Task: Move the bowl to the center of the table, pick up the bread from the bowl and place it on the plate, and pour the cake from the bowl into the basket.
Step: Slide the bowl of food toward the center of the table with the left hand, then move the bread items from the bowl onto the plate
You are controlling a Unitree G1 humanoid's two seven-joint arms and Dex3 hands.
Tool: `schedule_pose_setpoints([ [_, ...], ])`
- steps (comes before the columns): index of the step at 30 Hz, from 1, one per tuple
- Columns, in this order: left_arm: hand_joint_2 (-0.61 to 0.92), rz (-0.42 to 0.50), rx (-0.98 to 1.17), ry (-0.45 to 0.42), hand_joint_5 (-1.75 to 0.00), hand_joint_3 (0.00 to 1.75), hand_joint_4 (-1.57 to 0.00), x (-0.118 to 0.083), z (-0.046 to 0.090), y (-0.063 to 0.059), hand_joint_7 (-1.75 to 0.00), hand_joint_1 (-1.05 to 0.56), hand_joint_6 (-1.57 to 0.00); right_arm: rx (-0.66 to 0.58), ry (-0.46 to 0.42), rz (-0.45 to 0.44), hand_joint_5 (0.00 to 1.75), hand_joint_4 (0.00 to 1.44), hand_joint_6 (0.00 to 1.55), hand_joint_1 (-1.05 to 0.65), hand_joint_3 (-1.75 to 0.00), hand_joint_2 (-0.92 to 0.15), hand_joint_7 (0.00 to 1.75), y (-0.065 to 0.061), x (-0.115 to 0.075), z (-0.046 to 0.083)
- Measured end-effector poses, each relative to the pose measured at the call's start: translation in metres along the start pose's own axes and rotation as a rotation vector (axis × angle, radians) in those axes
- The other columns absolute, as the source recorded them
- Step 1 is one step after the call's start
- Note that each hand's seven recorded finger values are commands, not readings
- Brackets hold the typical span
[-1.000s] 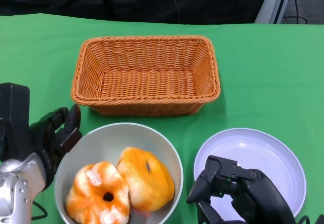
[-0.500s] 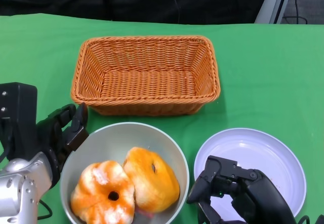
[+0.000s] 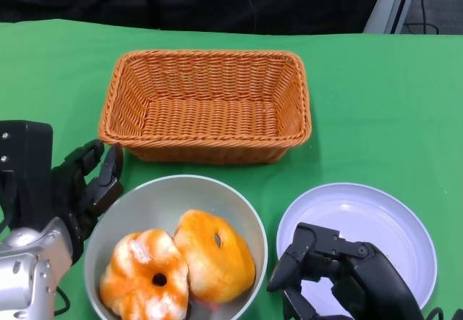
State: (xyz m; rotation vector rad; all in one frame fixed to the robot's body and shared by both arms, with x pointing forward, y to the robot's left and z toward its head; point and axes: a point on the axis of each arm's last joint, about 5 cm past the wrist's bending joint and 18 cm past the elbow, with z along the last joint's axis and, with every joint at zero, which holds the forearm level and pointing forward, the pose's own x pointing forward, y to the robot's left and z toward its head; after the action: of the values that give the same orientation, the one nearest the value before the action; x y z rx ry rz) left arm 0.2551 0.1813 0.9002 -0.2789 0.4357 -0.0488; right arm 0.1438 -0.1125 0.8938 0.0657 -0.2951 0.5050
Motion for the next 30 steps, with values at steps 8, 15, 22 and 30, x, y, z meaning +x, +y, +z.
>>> schedule_pose_setpoints([
  [8,0.92,0.036,0.117,-0.103,0.00,0.70,0.00,-0.002,0.010,0.012,0.00,-0.70,0.00,-0.001,-0.001,-0.002,1.72,0.77,0.78,-0.29,-0.98,-0.54,1.37,0.000,0.000,0.000],
  [15,0.92,0.039,0.118,-0.121,-0.02,0.66,-0.04,-0.002,0.010,0.016,-0.01,-0.70,-0.02,-0.002,0.000,-0.001,1.71,0.77,0.77,-0.28,-0.98,-0.54,1.38,0.000,-0.001,0.000],
  [22,0.92,0.051,0.127,-0.207,-0.16,0.50,-0.37,-0.009,0.006,0.017,-0.09,-0.54,-0.31,-0.001,0.002,-0.005,1.70,0.76,0.77,-0.28,-0.97,-0.54,1.37,-0.001,-0.002,0.000],
  [30,0.92,0.050,0.089,-0.456,-0.22,0.20,-0.71,-0.018,-0.003,0.026,-0.10,-0.37,-0.71,0.003,0.016,-0.004,1.66,0.76,0.78,-0.27,-0.95,-0.54,1.33,-0.004,-0.008,0.000],
])
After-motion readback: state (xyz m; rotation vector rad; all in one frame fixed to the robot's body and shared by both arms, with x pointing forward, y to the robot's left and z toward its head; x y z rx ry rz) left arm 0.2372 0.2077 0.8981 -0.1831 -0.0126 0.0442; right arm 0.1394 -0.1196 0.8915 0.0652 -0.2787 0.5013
